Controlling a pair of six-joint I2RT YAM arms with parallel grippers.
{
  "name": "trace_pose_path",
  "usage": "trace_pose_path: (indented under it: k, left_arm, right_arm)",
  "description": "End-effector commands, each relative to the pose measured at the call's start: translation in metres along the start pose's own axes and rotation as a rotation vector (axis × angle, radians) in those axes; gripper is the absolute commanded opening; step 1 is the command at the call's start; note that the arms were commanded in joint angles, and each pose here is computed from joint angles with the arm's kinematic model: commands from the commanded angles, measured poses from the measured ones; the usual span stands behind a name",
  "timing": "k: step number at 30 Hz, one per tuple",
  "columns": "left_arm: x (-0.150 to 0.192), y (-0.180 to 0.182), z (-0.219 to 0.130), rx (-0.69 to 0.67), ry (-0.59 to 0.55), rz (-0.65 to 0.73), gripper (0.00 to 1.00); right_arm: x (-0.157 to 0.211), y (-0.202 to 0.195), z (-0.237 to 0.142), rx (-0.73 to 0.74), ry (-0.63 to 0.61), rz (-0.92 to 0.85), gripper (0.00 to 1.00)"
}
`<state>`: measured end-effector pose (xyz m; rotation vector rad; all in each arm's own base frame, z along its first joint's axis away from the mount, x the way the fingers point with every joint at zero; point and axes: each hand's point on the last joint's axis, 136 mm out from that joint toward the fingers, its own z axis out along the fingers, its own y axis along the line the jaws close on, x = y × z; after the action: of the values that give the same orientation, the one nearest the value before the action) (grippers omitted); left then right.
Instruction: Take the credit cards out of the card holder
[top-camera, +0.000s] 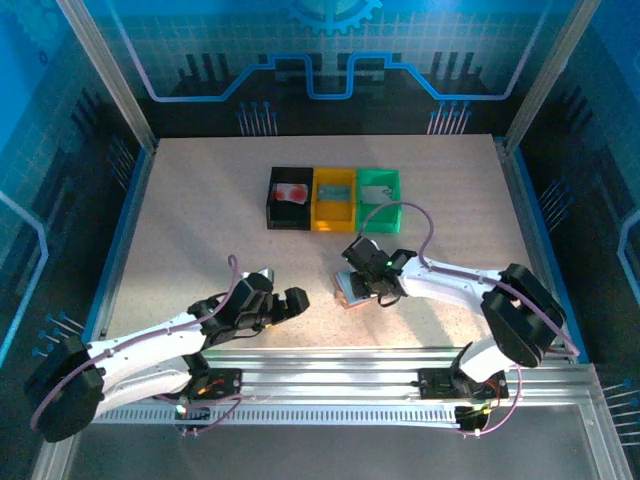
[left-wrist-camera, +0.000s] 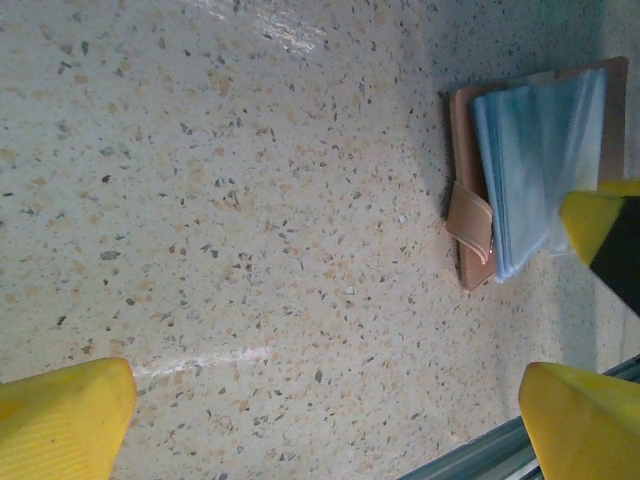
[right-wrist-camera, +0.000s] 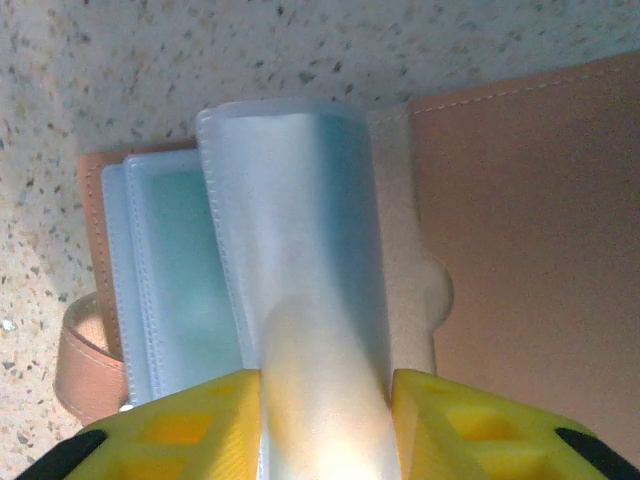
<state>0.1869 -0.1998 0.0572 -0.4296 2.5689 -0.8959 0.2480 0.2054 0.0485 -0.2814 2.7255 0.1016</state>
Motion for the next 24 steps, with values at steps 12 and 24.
trace_pose_path:
  k: [12,24]
  left_arm:
    - [-0.001,-0.007,0.0,0.015,0.008,0.007,0.99]
    - [0.002,-0.01,0.006,0.019,0.031,-0.001,0.99]
  right_arm:
    - [-0.003,-0.041,-0.007,0.031,0.006,0.071,0.39]
    - [-0.011,-0.053,-0.028,-0.073,-0.021,0.14,0.4]
